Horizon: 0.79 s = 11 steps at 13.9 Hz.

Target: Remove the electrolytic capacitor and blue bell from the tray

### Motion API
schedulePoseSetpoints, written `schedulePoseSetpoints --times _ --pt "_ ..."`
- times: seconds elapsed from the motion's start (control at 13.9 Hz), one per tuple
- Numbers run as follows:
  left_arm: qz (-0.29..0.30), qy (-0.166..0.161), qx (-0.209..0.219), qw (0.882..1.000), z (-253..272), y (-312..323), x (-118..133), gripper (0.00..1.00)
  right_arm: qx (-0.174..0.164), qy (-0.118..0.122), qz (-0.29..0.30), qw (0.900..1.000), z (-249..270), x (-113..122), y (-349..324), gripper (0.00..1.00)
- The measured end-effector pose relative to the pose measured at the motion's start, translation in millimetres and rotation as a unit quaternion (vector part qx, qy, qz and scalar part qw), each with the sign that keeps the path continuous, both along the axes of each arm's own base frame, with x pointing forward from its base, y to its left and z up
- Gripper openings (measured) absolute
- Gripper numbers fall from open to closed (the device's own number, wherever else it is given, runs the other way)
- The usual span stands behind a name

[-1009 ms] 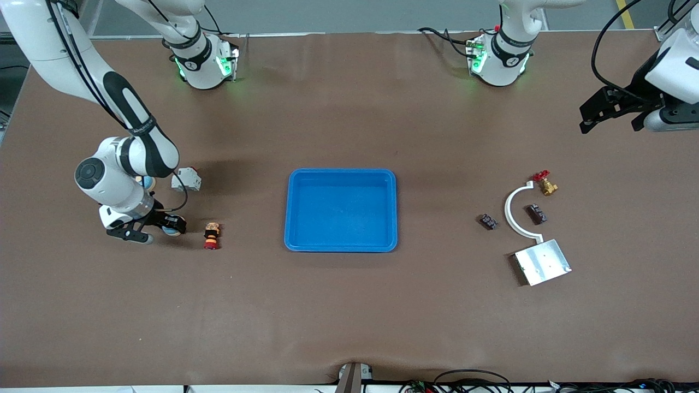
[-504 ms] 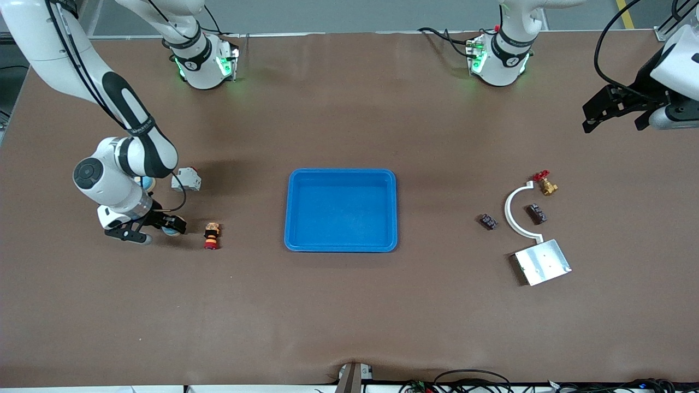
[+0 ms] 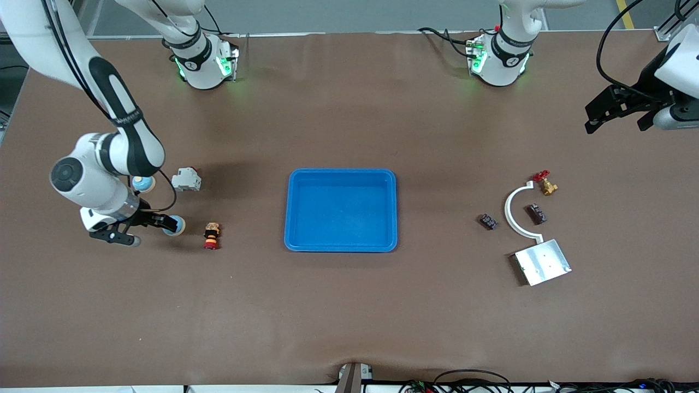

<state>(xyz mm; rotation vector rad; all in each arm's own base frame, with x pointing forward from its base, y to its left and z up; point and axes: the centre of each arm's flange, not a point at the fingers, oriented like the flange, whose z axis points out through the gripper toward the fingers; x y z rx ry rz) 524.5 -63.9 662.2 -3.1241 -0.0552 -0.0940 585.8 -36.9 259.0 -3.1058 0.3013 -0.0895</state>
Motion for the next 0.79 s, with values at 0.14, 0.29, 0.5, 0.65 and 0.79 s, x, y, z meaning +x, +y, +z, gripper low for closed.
schedulePoseSetpoints --times 0.14,0.29,0.5,0.65,0.79 --pt "0.000 0.000 0.000 1.000 0 0 0 1.00 -0.014 -0.007 0.018 1.000 56 -3 12 1.00" --pt "0.000 0.000 0.000 1.000 0 0 1 1.00 -0.030 0.000 0.032 0.999 113 -8 22 1.00" --pt "-0.002 0.003 0.000 1.000 -1 -2 0 1.00 -0.040 0.035 0.030 0.998 203 -8 23 1.00" --pt "-0.004 0.004 0.001 1.000 -1 -4 0 1.00 -0.042 0.045 0.030 0.998 251 -6 28 1.00" --pt "-0.004 0.005 0.001 1.000 -1 -5 -1 1.00 -0.033 0.051 0.028 0.998 281 -7 32 1.00"
